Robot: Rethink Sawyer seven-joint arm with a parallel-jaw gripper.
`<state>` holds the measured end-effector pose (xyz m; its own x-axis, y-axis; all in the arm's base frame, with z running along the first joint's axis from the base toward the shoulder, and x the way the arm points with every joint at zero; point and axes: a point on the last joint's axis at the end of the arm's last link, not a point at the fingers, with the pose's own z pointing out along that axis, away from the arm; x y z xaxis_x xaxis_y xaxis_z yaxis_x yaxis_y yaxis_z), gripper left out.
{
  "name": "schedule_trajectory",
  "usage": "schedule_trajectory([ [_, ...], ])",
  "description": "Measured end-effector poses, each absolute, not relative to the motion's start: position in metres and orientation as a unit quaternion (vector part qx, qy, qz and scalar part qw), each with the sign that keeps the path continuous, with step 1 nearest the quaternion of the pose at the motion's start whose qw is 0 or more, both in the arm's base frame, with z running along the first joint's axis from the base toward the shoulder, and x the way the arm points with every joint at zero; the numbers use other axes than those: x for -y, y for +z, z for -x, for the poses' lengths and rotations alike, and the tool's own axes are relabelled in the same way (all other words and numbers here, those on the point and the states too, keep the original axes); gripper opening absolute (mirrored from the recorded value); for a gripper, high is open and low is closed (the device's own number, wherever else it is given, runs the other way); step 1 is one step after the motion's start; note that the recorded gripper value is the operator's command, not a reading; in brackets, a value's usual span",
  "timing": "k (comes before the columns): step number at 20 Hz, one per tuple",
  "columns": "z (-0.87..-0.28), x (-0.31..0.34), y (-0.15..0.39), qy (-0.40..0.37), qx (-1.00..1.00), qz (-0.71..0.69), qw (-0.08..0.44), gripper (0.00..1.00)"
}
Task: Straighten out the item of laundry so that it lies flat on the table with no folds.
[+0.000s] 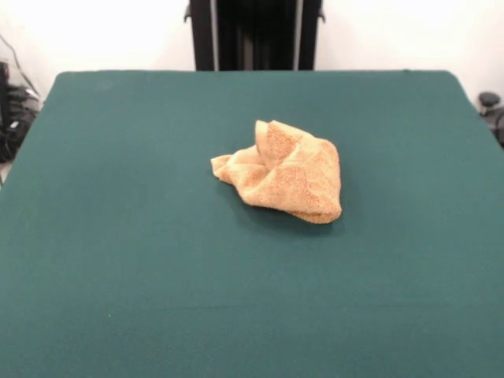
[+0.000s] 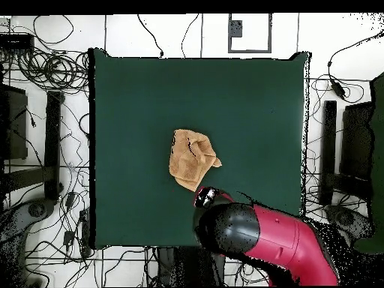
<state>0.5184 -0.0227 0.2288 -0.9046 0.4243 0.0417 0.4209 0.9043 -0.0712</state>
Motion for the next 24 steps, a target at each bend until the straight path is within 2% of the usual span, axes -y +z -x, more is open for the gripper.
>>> schedule_trajectory([
  [12, -0.518, 0.089, 0.256, 0.032, 0.961, 0.273, -0.003, 1.00],
  [24, -0.522, 0.103, 0.257, 0.029, 0.962, 0.272, -0.007, 1.00],
])
